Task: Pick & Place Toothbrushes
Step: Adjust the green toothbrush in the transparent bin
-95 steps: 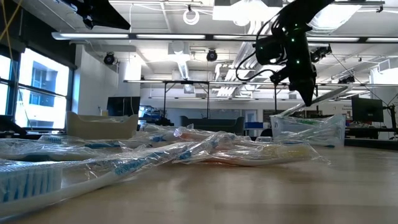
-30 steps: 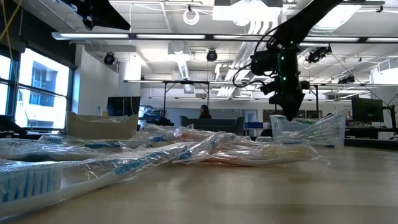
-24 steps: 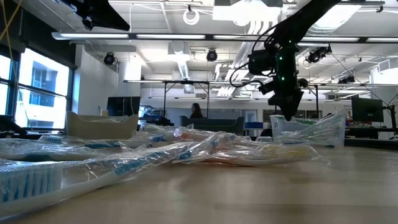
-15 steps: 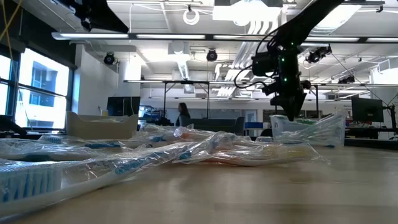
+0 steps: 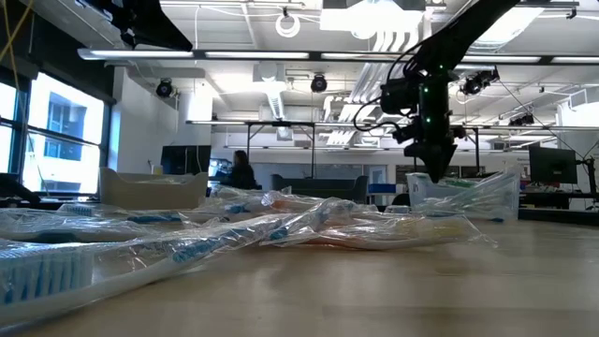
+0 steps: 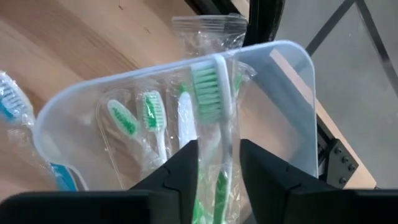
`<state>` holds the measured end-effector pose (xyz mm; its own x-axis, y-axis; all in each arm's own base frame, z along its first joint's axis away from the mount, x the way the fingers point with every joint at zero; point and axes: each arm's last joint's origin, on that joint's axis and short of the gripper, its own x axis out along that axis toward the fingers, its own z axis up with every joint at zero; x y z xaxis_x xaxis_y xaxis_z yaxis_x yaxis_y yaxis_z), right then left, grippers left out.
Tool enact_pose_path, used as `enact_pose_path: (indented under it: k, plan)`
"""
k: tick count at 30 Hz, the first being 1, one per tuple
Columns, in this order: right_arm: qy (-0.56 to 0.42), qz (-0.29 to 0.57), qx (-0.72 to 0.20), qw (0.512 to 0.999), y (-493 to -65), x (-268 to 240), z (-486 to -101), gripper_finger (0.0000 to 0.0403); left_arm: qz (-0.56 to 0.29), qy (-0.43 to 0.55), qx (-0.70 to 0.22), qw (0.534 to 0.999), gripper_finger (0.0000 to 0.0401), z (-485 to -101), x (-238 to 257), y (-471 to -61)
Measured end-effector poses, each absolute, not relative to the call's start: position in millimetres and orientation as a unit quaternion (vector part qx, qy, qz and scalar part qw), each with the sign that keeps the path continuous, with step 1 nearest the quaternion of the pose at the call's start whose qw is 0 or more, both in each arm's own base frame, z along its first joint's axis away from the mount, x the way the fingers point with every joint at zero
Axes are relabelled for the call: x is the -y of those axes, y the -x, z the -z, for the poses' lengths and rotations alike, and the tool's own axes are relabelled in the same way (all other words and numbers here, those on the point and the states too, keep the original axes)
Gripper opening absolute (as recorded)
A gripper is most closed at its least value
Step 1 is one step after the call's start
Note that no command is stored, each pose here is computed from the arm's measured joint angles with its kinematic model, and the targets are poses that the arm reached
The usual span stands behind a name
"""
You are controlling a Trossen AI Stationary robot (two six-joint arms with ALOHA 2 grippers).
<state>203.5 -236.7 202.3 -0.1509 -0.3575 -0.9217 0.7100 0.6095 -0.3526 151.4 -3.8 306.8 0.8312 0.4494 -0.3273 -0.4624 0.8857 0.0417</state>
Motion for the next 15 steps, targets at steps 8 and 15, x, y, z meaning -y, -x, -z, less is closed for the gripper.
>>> enact_pose_path:
  k: [8,15]
  plan:
    - [-0.137,0.425,-0.626,0.639,-204.4,237.8,-202.6,0.0029,-0.238,0.020,-0.166,0.957,0.0000,-306.9,3.8,-151.5]
    - [-0.108,0.415,-0.654,0.623,-205.2,231.6,-202.7,0.0003,-0.238,0.020,-0.166,0.957,0.0000,-306.9,3.8,-151.5]
